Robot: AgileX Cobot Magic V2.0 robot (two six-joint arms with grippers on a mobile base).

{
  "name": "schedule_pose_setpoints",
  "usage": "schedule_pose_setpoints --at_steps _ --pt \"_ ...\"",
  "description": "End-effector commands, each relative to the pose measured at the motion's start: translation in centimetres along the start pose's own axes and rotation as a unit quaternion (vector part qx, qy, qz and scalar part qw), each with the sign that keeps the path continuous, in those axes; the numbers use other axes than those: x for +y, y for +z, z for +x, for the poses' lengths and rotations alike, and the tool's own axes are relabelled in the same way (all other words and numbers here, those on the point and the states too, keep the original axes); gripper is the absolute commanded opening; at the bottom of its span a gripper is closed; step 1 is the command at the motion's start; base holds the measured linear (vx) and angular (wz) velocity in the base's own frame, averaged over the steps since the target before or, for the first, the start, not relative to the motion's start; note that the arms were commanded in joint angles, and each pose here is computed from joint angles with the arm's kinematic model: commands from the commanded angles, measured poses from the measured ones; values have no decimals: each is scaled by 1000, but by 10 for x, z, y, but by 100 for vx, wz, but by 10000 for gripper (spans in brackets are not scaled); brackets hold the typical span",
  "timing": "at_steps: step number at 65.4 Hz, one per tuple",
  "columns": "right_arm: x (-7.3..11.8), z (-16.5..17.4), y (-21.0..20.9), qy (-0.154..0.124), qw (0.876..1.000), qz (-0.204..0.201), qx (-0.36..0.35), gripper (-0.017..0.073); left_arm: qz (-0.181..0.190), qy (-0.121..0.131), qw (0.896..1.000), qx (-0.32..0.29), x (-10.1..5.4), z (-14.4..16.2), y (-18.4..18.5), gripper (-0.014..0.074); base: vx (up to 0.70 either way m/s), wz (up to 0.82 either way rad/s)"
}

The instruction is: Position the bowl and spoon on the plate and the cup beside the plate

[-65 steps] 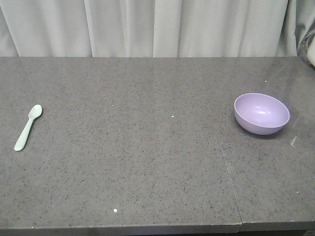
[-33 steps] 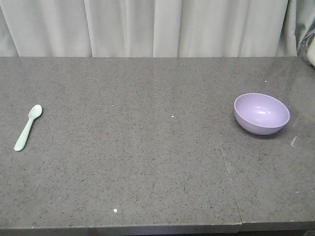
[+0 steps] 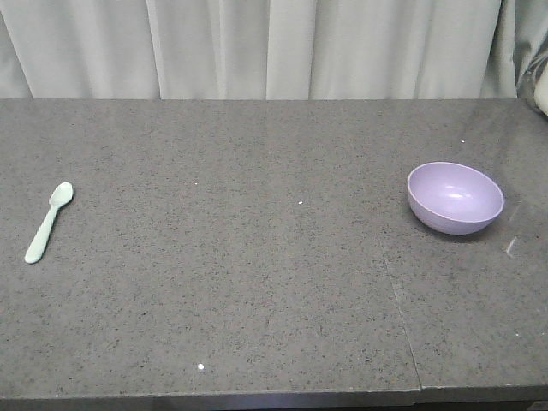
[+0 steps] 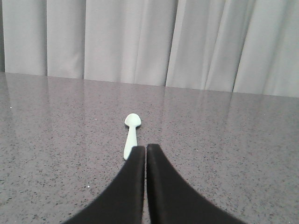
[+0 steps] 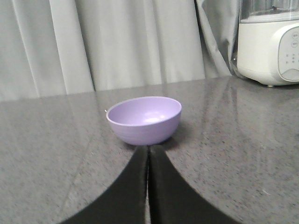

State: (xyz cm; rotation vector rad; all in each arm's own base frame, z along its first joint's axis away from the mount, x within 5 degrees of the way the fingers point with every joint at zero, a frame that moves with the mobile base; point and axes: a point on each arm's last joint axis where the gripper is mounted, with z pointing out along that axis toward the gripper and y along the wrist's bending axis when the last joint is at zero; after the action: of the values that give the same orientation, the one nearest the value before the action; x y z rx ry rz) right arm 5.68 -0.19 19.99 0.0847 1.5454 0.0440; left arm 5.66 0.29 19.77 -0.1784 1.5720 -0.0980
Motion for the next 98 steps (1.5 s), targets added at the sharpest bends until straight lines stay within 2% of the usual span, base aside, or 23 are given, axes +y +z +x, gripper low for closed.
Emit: schedule_pose_setpoints --at_steps 1,6,11,15,19,21,28,32,35,39,44,46,50,55,62,69,71,75,81,83,89,98 --pt "3 -11 -2 71 994 -23 -80 -6 7 -7 999 -32 0 0 1 -6 0 0" --pt "3 -15 -2 114 988 -28 -105 -6 14 -43 997 -62 -1 -6 1 -6 0 0" --pt "2 -19 -3 131 983 -31 -124 -6 21 -125 988 -89 -1 -11 0 -6 0 0" --pt "3 -22 -4 132 981 -34 -137 -6 27 -190 976 -104 0 -14 -1 -6 0 0" --pt "2 -23 -4 153 977 -36 -144 -6 32 -240 963 -119 1 -17 -2 -6 0 0" --pt "2 -23 -4 165 975 -36 -144 -6 33 -253 959 -125 1 -18 -2 -6 0 0" --pt "1 -23 -4 190 971 -34 -144 -6 40 -271 949 -155 2 -23 -3 -6 0 0" --pt "1 -23 -4 188 971 -34 -144 -6 41 -272 948 -158 2 -24 -4 -6 0 0" --pt "1 -25 -5 182 972 -36 -145 -6 43 -283 945 -160 2 -25 -4 -6 0 0" --pt "3 -37 -7 177 972 -38 -150 -6 51 -312 934 -167 2 -27 -4 -6 0 0" --pt "6 -63 -13 162 973 -42 -158 -6 62 -329 925 -180 0 -36 -6 -6 0 0" --pt "7 -76 -17 156 974 -42 -157 -6 67 -326 924 -189 -1 -42 -8 -6 0 0" --pt "9 -102 -24 145 977 -39 -149 -6 79 -301 928 -203 -5 -57 -12 -6 0 0" --pt "12 -134 -29 132 984 -30 -116 -6 93 -255 937 -221 -13 -82 -20 -6 0 0" --pt "16 -176 -29 70 996 -19 -61 -5 79 -193 958 -197 -20 -110 -31 -6 0 0" --pt "23 -209 -16 9 999 -33 -23 2 44 -157 975 -150 -22 -131 -35 -5 0 0" --pt "25 -216 -10 0 999 -42 -16 10 32 -152 979 -131 -22 -136 -35 -3 0 0" --pt "30 -225 0 2 998 -63 -8 41 8 -134 987 -91 -22 -145 -33 6 0 0" --pt "37 -229 16 16 995 -95 8 132 -16 -79 996 -31 -24 -158 -26 43 0 0" --pt "38 -228 20 12 995 -102 13 166 -18 -65 998 -12 -25 -161 -22 64 0 0" --pt "41 -225 28 4 993 -118 29 317 -13 -39 998 43 -29 -170 -9 148 0 0" --pt "39 -229 31 9 994 -111 6 513 -14 -24 994 103 -33 -180 15 293 0 0"
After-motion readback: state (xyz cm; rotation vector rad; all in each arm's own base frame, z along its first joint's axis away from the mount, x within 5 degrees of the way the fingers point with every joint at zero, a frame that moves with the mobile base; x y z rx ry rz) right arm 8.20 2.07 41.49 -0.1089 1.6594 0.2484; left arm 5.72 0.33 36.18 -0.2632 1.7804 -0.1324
